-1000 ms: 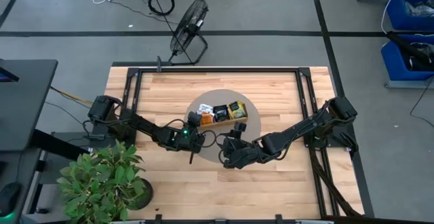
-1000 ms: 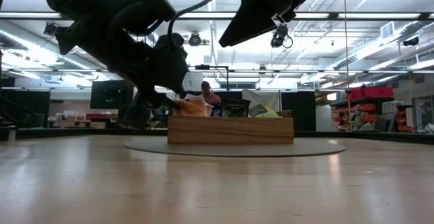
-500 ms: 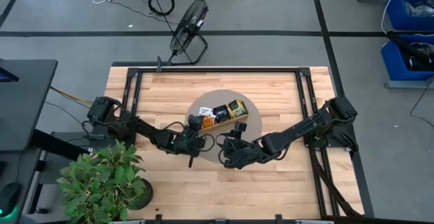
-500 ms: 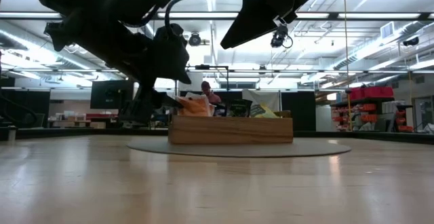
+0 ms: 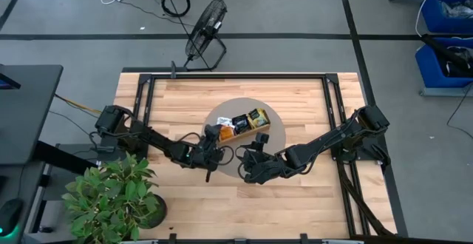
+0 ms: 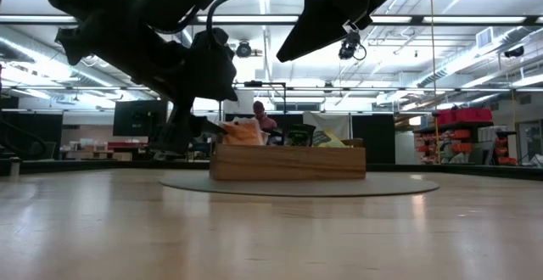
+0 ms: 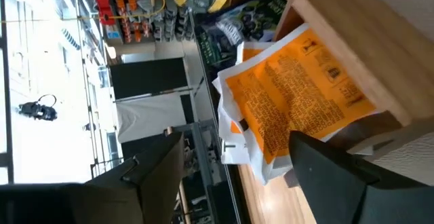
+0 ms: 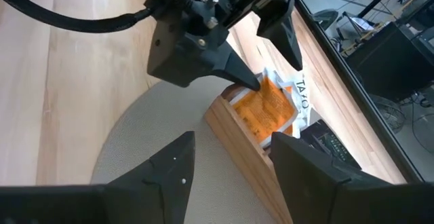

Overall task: Pick & Place Tea
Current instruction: Put the white tea bag into the left section of the wooden organizer, then return to Home Position

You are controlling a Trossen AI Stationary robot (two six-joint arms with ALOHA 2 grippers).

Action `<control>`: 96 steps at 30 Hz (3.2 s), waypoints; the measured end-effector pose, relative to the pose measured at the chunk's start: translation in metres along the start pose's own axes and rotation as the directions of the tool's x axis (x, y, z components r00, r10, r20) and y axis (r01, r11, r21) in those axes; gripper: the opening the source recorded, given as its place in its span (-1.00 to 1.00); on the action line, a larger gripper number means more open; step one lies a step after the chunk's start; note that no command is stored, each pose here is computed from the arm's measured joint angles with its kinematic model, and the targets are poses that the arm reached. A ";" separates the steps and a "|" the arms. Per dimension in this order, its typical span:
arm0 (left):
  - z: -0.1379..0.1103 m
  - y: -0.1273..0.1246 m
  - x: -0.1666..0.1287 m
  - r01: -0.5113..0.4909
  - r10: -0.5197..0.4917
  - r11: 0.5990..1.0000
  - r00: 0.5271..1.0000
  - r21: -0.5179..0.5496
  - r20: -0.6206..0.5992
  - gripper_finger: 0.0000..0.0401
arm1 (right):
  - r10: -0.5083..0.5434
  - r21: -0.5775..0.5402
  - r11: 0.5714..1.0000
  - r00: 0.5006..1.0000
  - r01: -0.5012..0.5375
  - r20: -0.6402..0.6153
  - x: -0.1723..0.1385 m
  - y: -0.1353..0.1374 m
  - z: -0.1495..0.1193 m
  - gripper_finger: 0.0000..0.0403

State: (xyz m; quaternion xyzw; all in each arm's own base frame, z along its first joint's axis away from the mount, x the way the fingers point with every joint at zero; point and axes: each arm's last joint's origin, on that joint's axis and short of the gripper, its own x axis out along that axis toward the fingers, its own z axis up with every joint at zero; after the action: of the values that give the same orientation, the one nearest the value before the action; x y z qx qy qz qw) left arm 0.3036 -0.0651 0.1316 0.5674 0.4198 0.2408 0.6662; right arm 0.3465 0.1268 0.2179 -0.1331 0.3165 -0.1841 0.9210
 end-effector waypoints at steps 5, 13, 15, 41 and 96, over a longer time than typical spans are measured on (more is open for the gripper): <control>0.002 -0.001 -0.003 0.009 -0.009 1.000 1.000 -0.008 0.022 0.42 | 0.000 0.000 1.000 1.000 0.000 -0.001 0.000 0.000 0.000 0.01; 0.003 0.001 -0.003 0.001 0.000 1.000 1.000 -0.026 0.024 0.58 | 0.000 0.000 1.000 1.000 0.000 -0.001 0.000 0.000 0.000 0.01; 0.003 0.001 -0.003 -0.001 0.001 1.000 1.000 -0.027 0.023 0.63 | 0.000 0.000 1.000 1.000 0.000 -0.001 0.000 0.000 0.000 0.01; 0.006 0.001 -0.011 -0.037 0.037 0.999 0.999 0.009 0.024 0.80 | 0.003 0.004 1.000 1.000 -0.003 -0.001 0.000 0.000 0.000 0.01; -0.093 0.053 -0.039 0.429 0.230 0.545 0.750 -0.721 0.620 0.41 | -0.065 -0.053 0.997 0.997 0.063 -0.031 -0.002 -0.001 -0.006 -0.18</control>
State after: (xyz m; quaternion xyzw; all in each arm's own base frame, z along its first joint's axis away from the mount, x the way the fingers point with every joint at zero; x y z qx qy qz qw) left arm 0.2138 -0.0317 0.1926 0.2006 0.0278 0.1546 0.9670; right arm 0.3416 0.1257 0.2149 -0.1638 0.3318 -0.2074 0.9056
